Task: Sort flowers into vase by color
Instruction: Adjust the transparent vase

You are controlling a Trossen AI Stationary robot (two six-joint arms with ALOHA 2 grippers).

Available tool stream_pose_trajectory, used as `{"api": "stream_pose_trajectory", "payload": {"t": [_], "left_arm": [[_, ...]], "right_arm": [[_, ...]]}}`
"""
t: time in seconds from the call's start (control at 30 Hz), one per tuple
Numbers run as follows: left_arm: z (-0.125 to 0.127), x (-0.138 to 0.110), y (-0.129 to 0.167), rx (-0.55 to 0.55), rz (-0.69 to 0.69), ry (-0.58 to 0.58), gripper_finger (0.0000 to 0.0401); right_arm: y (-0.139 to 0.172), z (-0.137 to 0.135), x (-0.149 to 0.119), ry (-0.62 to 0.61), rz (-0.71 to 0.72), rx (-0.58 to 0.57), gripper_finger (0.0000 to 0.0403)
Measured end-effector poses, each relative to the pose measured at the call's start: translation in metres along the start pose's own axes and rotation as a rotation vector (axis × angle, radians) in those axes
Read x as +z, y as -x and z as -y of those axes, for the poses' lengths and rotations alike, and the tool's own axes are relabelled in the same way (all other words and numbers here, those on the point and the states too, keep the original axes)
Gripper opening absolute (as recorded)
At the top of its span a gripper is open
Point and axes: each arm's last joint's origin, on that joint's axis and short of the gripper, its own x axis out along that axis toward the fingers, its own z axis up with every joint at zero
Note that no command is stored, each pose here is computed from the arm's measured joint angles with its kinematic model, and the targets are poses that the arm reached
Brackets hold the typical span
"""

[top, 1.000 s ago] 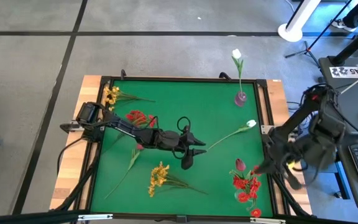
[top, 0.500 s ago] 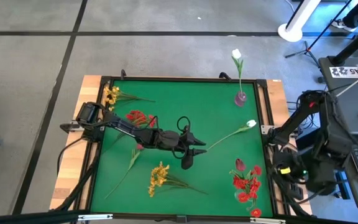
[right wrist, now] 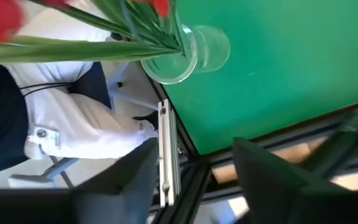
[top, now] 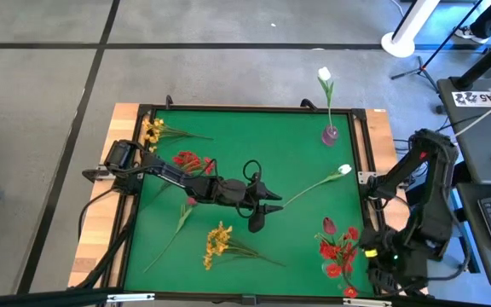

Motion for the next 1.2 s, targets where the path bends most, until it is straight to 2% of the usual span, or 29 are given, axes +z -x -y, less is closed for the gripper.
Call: {"api": "stream_pose_trajectory", "payload": {"t": [0.13, 0.3, 0.77, 0.97, 1.2], "left_arm": [[0.0, -0.001, 0.0, 0.002, -0.008, -0.002, 0.0142], [0.0, -0.001, 0.0, -0.001, -0.009, -0.002, 0.0142], [0.0, -0.001, 0.0, -0.014, -0.014, -0.002, 0.0142], [0.0, -0.001, 0.0, -0.014, -0.016, -0.002, 0.0142], [0.0, -0.001, 0.0, -0.014, -0.018, -0.002, 0.0142]], "right_arm": [[-0.026, -0.006, -0.002, 0.0, -0.002, -0.001, 0.0267], [-0.047, -0.013, -0.004, 0.002, 0.002, -0.016, 0.0294], [-0.07, -0.016, -0.001, 0.016, 0.16, -0.093, 0.0296], [-0.072, -0.011, 0.001, 0.001, 0.209, -0.148, 0.0296], [-0.071, -0.01, 0.003, 0.007, 0.261, -0.154, 0.0296]]}}
